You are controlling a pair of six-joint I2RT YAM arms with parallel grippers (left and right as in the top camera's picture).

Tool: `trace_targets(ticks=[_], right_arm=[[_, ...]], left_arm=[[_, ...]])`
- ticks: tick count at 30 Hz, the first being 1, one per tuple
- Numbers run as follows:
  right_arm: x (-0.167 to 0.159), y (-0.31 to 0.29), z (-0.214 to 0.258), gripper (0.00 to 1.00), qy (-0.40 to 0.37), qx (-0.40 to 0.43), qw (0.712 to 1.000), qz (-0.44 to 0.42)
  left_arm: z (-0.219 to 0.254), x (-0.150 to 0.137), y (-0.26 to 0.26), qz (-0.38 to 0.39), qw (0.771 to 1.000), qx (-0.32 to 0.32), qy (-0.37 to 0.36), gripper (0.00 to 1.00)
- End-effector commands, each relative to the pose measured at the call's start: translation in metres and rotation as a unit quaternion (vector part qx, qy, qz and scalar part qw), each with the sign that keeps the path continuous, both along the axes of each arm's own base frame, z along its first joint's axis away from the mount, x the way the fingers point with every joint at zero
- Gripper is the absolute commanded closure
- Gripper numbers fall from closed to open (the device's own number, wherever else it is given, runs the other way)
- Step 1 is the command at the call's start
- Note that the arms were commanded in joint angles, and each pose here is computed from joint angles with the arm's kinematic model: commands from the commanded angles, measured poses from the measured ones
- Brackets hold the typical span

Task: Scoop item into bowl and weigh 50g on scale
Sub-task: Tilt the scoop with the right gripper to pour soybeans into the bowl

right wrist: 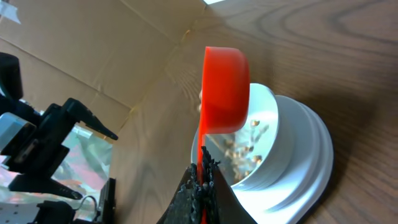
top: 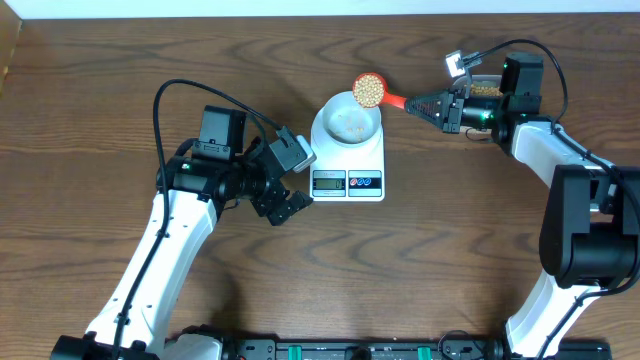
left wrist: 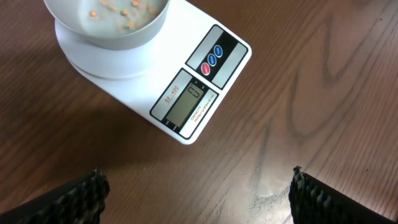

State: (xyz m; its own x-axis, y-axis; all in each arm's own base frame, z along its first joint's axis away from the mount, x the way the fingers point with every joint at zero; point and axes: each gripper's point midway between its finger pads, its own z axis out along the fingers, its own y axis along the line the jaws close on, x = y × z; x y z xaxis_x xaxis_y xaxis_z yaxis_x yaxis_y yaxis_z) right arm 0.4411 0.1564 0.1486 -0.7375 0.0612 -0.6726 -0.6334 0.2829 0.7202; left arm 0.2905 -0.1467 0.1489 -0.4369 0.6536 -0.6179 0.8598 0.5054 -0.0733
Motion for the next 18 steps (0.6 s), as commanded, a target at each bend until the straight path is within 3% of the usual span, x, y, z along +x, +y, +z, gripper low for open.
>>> trace_targets(ticks=[1, 18], right_arm=[[-0.0001, 0.0039, -0.001, 0.99, -0.017, -0.005, 1.0, 0.007], [-0.0001, 0.0039, -0.0011, 0.99, -0.029, -0.008, 1.0, 0.009]], left_arm=[[0.0088, 0.0043, -0.0018, -0.004, 1.0, -0.007, -0.011, 0.05], [0.0088, 0.0043, -0.0018, -0.004, 1.0, -0.007, -0.011, 0.05]])
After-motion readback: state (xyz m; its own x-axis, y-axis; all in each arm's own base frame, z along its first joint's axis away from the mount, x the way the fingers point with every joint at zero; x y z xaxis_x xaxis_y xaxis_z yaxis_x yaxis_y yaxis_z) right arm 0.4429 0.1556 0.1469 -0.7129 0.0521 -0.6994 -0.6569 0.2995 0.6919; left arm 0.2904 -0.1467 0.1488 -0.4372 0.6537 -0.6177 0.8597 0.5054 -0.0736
